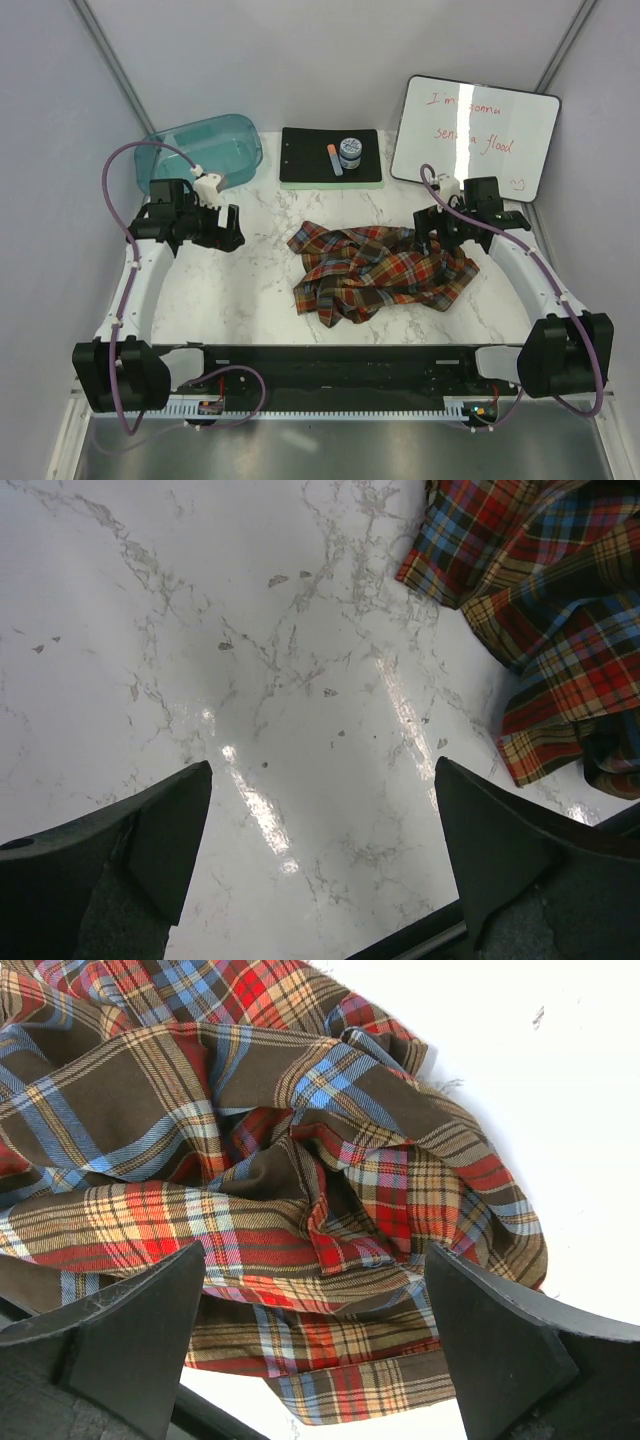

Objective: Fold and stack the long sleeve shirts
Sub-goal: Flatten the shirt out

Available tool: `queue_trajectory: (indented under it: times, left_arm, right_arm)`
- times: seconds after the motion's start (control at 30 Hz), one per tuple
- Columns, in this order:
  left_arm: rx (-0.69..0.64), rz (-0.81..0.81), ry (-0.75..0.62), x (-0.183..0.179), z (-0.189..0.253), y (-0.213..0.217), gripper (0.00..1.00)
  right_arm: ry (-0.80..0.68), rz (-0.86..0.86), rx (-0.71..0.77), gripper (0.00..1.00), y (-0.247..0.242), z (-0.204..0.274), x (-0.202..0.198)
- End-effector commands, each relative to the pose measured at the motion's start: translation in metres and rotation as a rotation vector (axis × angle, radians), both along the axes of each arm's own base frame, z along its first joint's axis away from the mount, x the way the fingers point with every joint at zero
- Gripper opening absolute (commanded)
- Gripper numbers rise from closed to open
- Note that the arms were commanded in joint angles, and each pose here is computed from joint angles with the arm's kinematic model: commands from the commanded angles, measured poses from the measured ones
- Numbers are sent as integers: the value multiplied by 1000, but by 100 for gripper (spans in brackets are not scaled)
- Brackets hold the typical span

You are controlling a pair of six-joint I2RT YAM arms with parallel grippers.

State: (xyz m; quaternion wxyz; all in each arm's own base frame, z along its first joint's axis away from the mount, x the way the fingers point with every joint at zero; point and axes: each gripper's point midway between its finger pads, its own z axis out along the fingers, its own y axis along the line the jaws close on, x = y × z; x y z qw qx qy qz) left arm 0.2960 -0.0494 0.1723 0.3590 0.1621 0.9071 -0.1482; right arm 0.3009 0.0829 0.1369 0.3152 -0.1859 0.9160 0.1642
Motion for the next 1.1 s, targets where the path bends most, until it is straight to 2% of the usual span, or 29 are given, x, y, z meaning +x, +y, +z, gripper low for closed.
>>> queue_trajectory:
  times: [0.0,0.03,0.13,0.27,0.37,0.43,0.5,0.63,0.83,0.93,0.97,1.03,1.07]
  left_arm:
    - [99,-17,-25,14,1,6,100]
    - [117,-19,-29,17,0,9,100]
    - [117,-135,-30,20,-2,-19,100]
    - [167,-375,-13,6,-21,-80,100]
    - [169,-468,-9,12,-36,-115,100]
    - [166,-490,-23,24,-34,-131,100]
    - [169,-532,14,34,-53,-148,99]
    - [182,-595,31,56,-73,-174,93]
    - [219,-618,63,77,-111,-189,85]
    - [230,-602,74,87,-125,-192,73]
    - [243,-591,78,90,-129,-191,59]
    - [250,-569,72,101,-129,-191,39]
    - [247,-560,61,107,-125,-190,2]
  right_arm:
    - [-88,48,-2,98,2,15,7]
    - [-69,55,-12,98,1,12,8]
    - [-44,76,-17,98,1,9,9]
    - [-23,72,-40,98,-6,4,12]
    - [30,65,-43,98,-12,-10,12]
    - [78,67,-40,98,-16,-19,11]
    - [104,67,-51,98,-20,-26,11]
    - [126,64,-60,98,-25,-32,14]
    - [153,21,-72,98,-43,-40,24]
    - [165,16,-69,98,-45,-43,28]
    - [165,13,-69,98,-46,-43,30]
    - [168,11,-67,98,-47,-44,35]
    - [165,12,-66,98,-47,-44,38]
